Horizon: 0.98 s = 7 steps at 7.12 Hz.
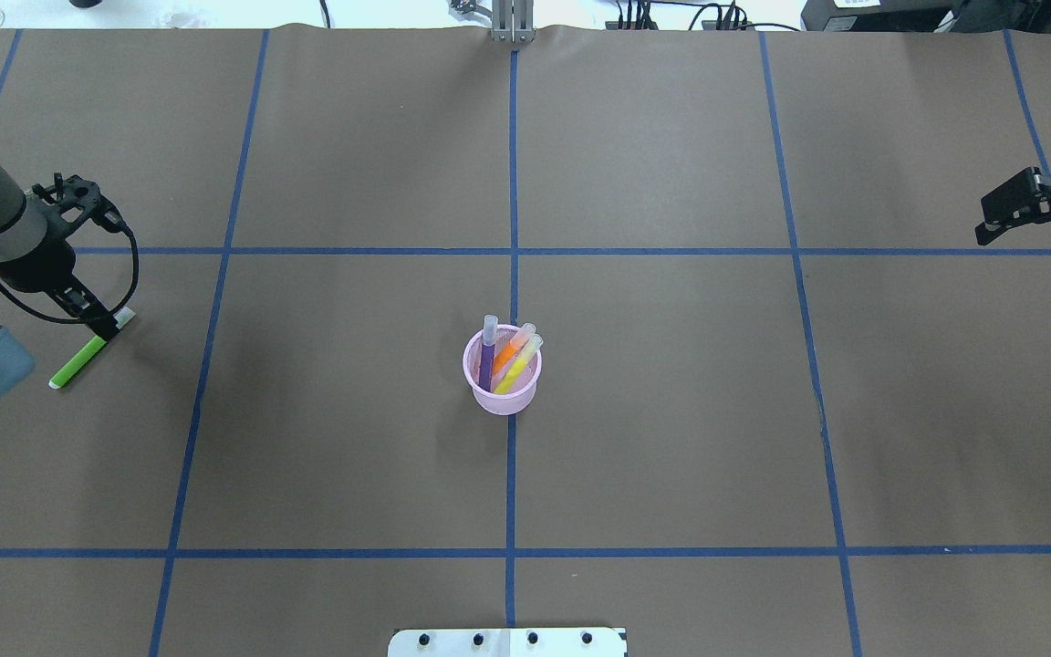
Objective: Collect pens into pen holder
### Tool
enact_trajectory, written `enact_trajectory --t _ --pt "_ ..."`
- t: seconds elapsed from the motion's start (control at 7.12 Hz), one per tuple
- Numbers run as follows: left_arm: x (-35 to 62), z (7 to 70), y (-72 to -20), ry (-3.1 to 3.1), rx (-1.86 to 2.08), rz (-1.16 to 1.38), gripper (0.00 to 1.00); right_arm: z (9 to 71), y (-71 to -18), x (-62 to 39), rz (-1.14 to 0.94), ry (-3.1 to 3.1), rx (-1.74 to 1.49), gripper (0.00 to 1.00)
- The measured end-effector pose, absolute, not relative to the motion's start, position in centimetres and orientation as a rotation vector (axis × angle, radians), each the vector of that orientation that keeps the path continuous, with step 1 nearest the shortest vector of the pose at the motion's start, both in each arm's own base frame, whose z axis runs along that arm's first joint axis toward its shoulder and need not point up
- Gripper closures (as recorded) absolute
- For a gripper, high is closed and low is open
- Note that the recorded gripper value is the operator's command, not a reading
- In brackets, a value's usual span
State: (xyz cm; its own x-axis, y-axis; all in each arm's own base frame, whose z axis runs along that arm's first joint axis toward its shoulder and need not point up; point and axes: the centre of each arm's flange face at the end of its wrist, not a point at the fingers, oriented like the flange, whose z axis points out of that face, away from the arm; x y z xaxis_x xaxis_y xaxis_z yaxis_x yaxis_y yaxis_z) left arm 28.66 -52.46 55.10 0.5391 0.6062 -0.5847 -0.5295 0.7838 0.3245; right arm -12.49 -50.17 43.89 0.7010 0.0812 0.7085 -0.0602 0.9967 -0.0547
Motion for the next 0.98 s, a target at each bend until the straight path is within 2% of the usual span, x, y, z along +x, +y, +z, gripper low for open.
enact_trajectory --t 0.56,0.7,0.84,0.98 --pt "30.0 54.9 -51.8 0.733 0.113 0.7 0.35 43.8 -50.2 -12.5 0.077 -0.79 -0.025 0.0" --pt "30.2 54.9 -51.7 0.725 0.116 0.704 0.48 43.7 -50.2 -12.5 0.077 -0.791 -0.024 0.0" --pt "30.3 55.0 -51.7 0.714 0.119 0.707 0.53 43.7 -50.2 -12.5 0.076 -0.791 -0.022 0.0" --pt "30.4 55.0 -51.6 0.708 0.121 0.708 0.65 43.6 -50.2 -12.5 0.075 -0.792 -0.021 0.0"
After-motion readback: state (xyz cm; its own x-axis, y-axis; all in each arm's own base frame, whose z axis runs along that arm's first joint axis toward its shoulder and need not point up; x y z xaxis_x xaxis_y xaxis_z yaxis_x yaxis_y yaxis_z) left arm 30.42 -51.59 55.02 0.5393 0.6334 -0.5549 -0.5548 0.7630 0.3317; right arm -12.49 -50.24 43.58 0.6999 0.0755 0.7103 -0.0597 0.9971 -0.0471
